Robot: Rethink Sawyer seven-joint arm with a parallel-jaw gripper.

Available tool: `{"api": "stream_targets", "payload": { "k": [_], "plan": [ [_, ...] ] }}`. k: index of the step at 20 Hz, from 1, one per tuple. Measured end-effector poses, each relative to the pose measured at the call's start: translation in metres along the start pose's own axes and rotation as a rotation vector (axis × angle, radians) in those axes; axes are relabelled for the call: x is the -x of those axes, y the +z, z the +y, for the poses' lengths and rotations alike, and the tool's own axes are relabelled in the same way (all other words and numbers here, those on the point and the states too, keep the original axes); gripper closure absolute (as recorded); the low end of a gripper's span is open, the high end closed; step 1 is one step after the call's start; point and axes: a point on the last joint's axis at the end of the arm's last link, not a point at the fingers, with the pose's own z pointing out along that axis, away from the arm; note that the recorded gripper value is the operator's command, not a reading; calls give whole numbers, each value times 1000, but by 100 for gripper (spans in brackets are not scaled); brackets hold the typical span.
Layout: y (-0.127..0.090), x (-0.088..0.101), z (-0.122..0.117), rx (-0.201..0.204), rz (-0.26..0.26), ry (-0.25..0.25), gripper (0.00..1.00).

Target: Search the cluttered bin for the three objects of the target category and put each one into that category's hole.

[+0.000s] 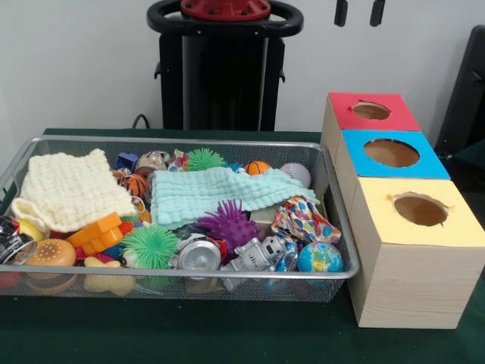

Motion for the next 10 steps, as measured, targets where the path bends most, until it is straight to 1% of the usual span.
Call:
{"api": "stream_targets", "payload": {
  "k": [10],
  "plan": [
    [-5,21,-4,-4,-14,-2,0]
  ]
}}
